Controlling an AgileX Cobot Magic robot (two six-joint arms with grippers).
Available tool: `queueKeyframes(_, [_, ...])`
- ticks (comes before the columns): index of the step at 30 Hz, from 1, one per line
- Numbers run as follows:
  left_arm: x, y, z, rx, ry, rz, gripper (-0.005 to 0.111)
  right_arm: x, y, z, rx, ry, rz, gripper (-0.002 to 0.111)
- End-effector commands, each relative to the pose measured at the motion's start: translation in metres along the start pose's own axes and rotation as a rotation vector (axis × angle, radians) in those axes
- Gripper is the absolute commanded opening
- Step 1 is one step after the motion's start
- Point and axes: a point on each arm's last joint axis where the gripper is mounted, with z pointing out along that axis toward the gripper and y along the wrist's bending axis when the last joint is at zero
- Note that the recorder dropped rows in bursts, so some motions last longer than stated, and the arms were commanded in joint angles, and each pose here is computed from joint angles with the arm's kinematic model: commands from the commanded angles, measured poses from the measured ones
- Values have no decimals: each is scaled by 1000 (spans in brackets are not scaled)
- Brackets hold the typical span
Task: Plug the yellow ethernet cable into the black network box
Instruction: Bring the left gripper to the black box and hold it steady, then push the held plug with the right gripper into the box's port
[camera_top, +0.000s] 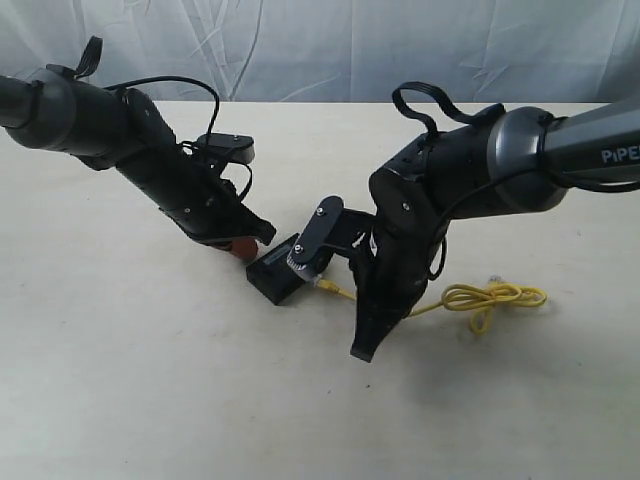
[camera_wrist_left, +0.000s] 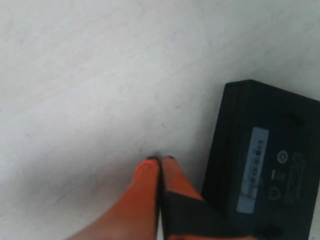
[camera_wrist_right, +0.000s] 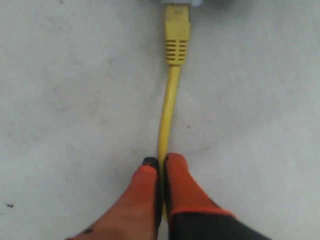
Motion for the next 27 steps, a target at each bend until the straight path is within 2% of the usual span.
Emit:
queueKeyframes(1, [0, -3, 1, 19, 7, 10, 0, -2, -1, -3, 10, -14, 9, -1])
queueKeyframes(6, [-2, -7, 1, 69, -15, 28, 0, -3, -1, -1, 4, -31, 25, -1])
queueKeyframes(19, [-2, -7, 1, 69, -15, 30, 0, -4, 4, 5, -49, -33, 48, -1])
queueKeyframes(27, [-1, -7, 1, 64, -11, 38, 0, -5, 3, 3, -36, -38, 38, -1])
